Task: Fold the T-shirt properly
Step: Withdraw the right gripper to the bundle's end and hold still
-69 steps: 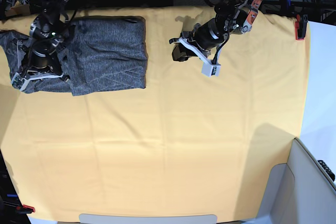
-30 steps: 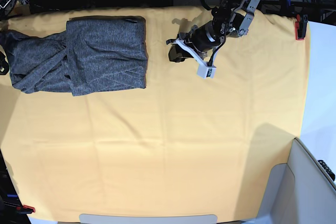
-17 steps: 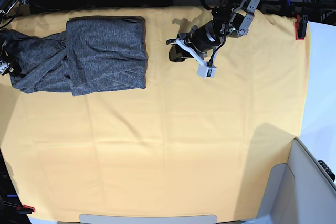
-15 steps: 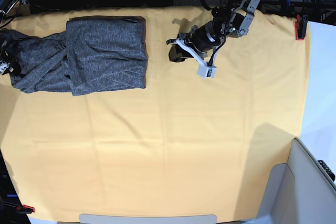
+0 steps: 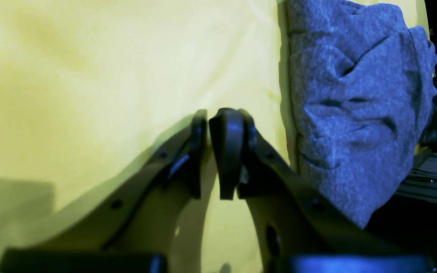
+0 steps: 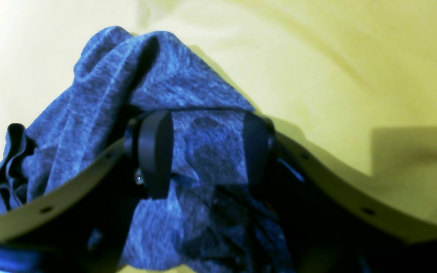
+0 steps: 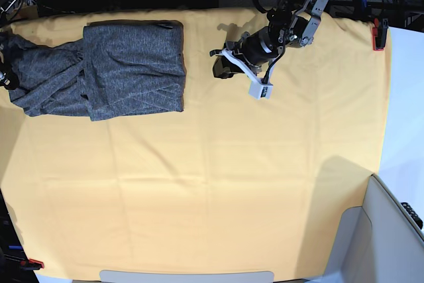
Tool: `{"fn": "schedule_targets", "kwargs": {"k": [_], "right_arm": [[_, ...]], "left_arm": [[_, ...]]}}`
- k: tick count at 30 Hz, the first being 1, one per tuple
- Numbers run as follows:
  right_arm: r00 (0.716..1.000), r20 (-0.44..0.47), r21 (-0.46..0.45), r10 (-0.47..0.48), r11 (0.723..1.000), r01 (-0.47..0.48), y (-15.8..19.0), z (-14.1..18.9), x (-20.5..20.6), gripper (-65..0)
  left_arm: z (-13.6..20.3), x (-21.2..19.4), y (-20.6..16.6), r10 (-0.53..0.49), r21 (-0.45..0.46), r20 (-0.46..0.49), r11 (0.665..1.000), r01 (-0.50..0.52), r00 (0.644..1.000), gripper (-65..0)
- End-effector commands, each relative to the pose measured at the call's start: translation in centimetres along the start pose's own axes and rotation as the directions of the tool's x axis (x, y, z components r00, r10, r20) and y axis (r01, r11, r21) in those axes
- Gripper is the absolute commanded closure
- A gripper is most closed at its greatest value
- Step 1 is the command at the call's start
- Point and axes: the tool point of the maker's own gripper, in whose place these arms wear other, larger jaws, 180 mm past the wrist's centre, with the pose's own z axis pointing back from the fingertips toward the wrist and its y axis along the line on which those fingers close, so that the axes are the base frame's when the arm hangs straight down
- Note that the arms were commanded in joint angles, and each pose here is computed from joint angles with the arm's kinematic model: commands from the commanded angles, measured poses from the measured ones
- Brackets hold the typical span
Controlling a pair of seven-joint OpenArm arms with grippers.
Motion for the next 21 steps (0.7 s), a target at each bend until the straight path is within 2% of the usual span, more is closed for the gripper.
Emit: {"fn": "schedule_targets", "kwargs": {"k": [1, 21], "right_arm": [[0.998, 0.052, -0.021, 0.022, 1.000, -0.021, -0.4, 1.0, 2.3, -30.0], [0.992, 0.129, 0.002, 0.008, 1.000, -0.008, 0.4, 1.1, 4.2, -29.9]], "left_arm": [[0.1, 0.0, 0.5, -0.006, 0.024, -0.008, 1.000, 0.006, 1.000, -7.3], [0.1, 0.0, 0.5, -0.006, 0.024, -0.008, 1.000, 0.006, 1.000, -7.3]]}}
